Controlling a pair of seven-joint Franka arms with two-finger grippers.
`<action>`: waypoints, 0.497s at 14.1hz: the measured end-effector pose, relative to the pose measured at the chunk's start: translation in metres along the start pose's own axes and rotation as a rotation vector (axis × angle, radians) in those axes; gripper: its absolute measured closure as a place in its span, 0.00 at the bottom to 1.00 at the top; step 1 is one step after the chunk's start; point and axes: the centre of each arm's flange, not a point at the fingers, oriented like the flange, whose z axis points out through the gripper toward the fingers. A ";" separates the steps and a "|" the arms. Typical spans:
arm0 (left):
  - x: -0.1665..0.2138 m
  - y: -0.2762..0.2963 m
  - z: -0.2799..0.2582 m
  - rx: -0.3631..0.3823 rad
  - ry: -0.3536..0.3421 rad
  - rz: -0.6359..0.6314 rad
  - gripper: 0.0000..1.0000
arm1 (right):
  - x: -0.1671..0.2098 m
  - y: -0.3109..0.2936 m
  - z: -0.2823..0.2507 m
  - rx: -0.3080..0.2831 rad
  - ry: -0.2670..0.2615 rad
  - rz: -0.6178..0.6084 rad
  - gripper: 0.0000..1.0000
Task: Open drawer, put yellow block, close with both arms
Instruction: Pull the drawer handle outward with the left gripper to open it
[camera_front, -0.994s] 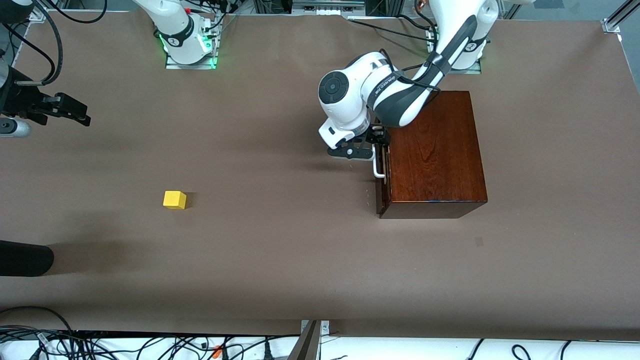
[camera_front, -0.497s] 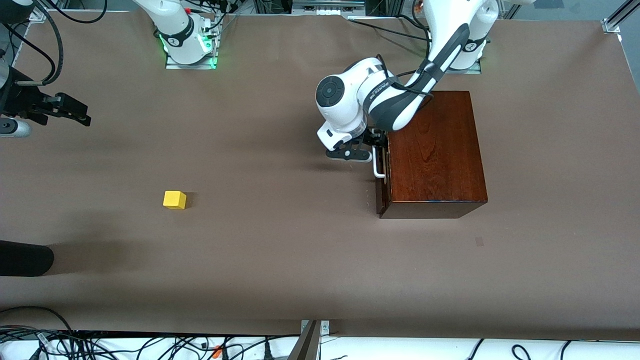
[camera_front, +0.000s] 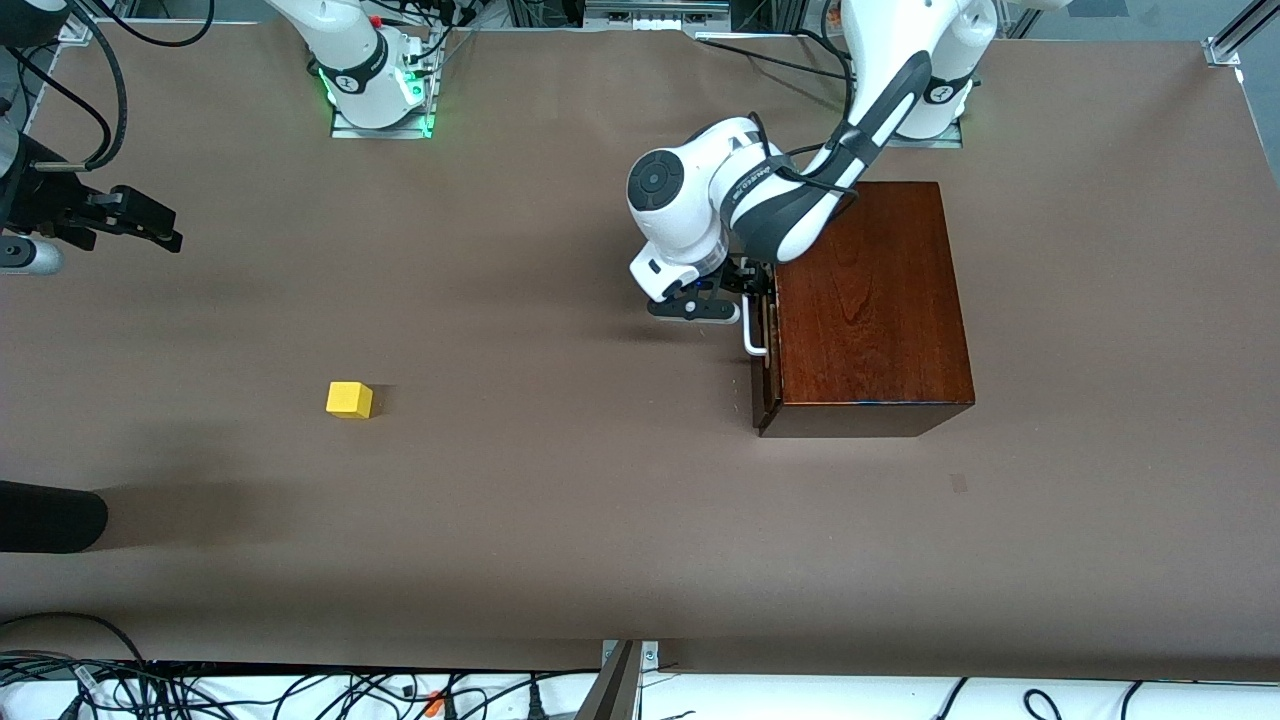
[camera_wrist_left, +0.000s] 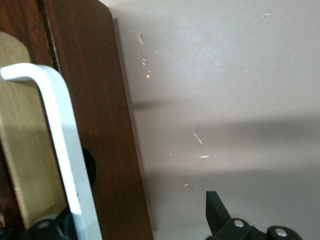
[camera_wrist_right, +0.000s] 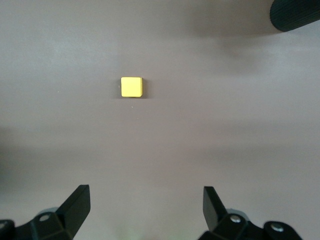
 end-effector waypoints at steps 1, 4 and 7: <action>-0.001 0.003 -0.001 -0.006 0.012 -0.010 0.00 | 0.000 0.000 0.000 0.000 0.000 0.000 0.00; -0.001 0.007 -0.004 -0.023 0.028 -0.025 0.00 | 0.000 0.000 0.000 0.000 0.000 0.000 0.00; -0.001 0.015 -0.011 -0.047 0.048 -0.031 0.00 | 0.000 0.000 0.000 0.000 0.000 0.000 0.00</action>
